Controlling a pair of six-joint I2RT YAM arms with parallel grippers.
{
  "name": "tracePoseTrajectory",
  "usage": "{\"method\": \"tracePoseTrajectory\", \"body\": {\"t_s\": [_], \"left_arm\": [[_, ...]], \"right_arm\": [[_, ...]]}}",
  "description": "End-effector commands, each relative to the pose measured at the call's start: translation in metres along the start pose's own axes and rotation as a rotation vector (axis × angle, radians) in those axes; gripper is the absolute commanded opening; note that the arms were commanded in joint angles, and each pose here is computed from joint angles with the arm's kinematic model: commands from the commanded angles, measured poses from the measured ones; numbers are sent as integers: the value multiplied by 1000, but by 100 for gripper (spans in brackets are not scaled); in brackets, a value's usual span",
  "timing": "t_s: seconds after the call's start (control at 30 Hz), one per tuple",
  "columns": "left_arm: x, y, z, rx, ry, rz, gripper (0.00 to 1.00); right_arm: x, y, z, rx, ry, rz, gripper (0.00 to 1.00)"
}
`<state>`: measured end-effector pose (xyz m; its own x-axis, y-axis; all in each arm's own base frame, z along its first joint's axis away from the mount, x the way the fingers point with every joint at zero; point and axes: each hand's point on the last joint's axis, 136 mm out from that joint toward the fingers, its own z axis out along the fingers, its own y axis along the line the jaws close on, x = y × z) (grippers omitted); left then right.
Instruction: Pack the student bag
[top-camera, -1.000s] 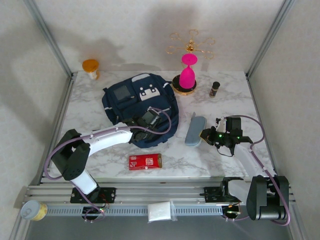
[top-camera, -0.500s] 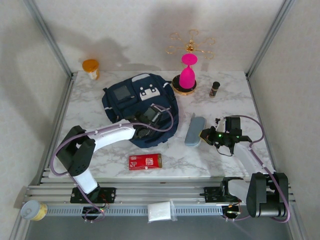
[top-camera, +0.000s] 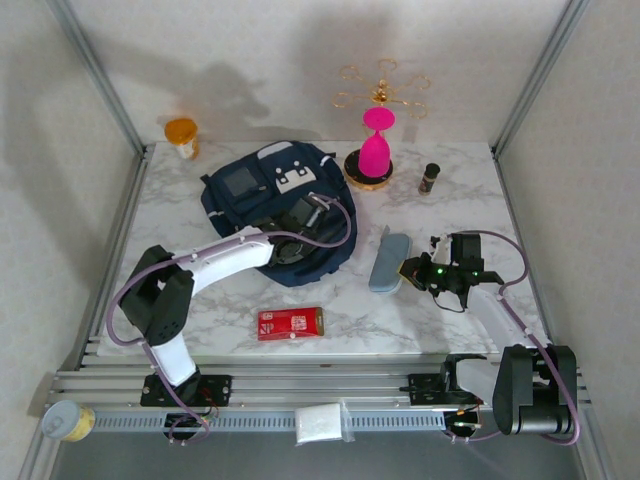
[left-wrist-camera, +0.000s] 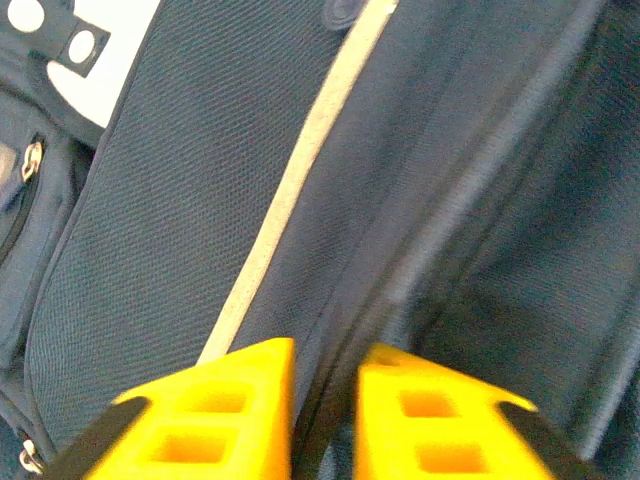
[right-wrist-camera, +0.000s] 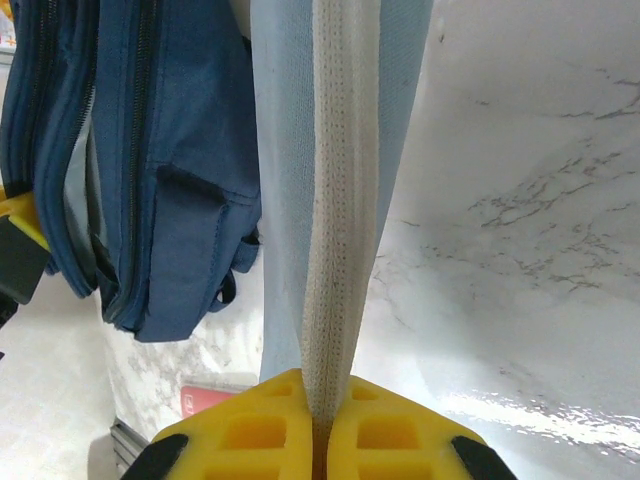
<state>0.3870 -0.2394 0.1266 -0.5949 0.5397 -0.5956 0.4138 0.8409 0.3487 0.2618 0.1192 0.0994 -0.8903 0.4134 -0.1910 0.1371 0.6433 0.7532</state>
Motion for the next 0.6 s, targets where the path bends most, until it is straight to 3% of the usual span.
{"method": "tracePoseTrajectory", "body": {"t_s": [0.0, 0.13, 0.3, 0.57], "left_arm": [[-22, 17, -6, -9, -43, -30, 13], [-37, 20, -17, 9, -72, -41, 0], [-64, 31, -40, 11, -124, -119, 0], [-104, 44, -88, 33, -213, -321, 0]], "right_arm": [[-9, 16, -6, -33, -11, -36, 7], [-11, 21, -9, -45, -8, -49, 8], [-11, 33, -12, -72, 7, -70, 8], [-15, 101, 0, -204, 13, -102, 8]]}}
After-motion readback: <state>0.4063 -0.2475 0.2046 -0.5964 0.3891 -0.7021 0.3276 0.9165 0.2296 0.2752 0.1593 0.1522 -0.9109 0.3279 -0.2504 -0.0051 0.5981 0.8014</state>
